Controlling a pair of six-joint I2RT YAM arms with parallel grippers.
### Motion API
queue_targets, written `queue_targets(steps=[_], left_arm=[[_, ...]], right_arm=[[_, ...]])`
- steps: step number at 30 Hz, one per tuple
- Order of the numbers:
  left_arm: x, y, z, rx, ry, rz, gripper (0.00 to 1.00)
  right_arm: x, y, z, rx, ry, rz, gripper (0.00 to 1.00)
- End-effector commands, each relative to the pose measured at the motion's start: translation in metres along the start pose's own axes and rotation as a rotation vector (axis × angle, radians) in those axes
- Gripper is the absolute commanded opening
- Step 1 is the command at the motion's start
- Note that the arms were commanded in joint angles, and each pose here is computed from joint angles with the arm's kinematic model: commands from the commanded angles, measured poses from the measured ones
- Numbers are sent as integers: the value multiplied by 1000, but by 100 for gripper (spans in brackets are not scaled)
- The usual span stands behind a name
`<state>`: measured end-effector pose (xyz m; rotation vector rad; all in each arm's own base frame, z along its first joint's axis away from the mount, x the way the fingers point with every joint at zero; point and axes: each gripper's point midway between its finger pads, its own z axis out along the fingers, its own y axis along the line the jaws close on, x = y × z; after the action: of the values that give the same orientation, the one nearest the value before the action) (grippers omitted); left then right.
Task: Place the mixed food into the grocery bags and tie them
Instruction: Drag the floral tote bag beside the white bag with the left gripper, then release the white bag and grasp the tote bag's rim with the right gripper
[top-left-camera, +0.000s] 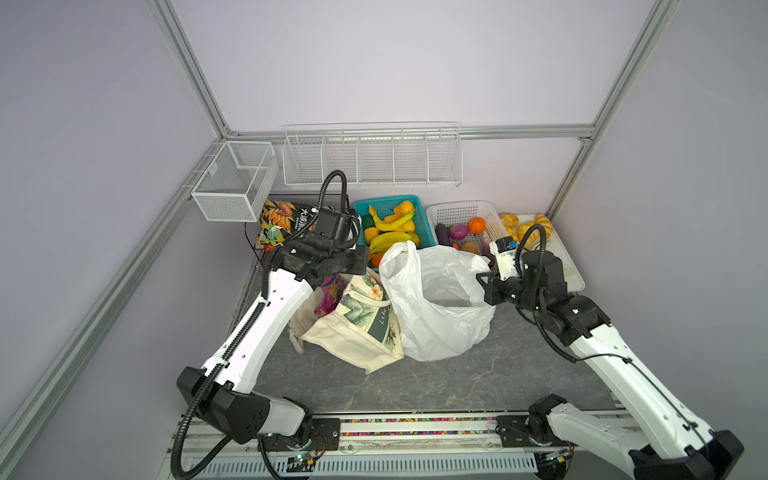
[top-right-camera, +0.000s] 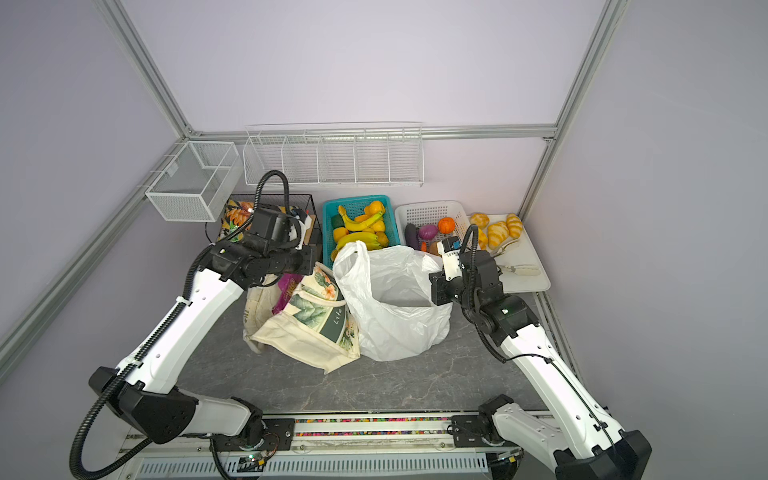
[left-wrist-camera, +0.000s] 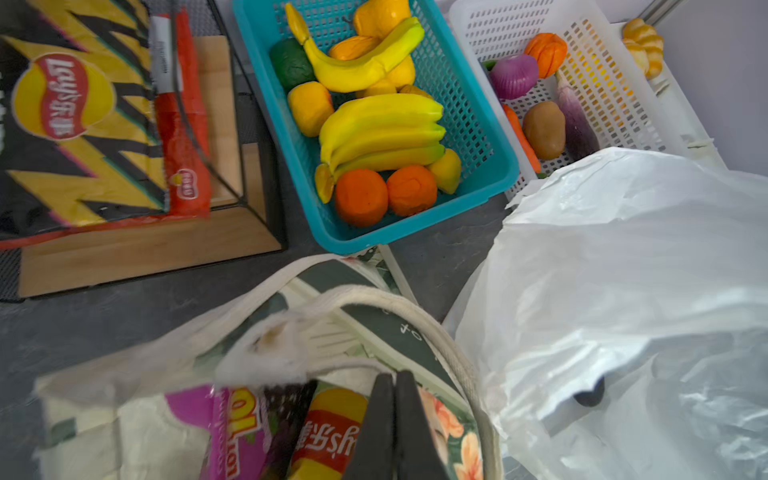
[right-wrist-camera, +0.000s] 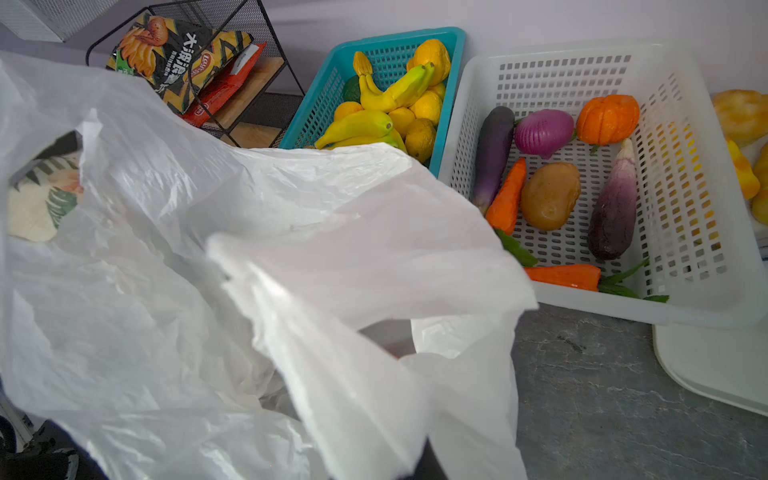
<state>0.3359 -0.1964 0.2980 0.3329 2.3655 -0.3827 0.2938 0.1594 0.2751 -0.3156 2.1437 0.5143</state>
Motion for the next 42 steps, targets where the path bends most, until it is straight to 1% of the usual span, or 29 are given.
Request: queue_targets(steps=[1,7,11,16,20,23,27,31,32,34,35,38,39,40,42], left_arm=[[-14,-26,16,60,-54,-20,0],[-23,-52,37,109,-37,7,0],[-20,-81,65,147,-7,31,0],[-32,-110,100,204,-9,29,0],[-36,-140,127,250,32,67,0],[-42,-150,126,283,35,88,0],[-47,-143,111,266,-8,117,0],[-38,-136,109,275,-2,108,0],[-35,-135,109,276,4,106,0],[-29,-134,112,279,18,106,0],[-26,-134,113,282,23,104,0],[-22,-134,113,293,25,90,0],[-22,-135,113,298,20,87,0],[-21,-135,112,303,18,85,0],[-21,-135,112,306,17,85,0]], right_arm=[[-1,-8,-6,39,-10,30,8],[-8,-13,-16,74,-44,21,7],[-13,-23,-26,142,-71,10,7],[-23,-32,-49,211,-143,-6,7],[-16,-34,-45,215,-112,-11,6],[-5,-32,-32,192,-58,-8,6],[2,-34,-22,193,-12,-22,6],[2,-31,-18,179,8,-25,8],[1,-31,-19,180,10,-30,10],[-5,-31,-26,193,0,-49,27],[-9,-31,-31,197,-14,-55,34],[-19,-31,-46,214,-52,-70,62],[-21,-32,-51,227,-54,-74,74],[-23,-34,-56,246,-56,-77,80],[-29,-35,-65,270,-66,-88,89]])
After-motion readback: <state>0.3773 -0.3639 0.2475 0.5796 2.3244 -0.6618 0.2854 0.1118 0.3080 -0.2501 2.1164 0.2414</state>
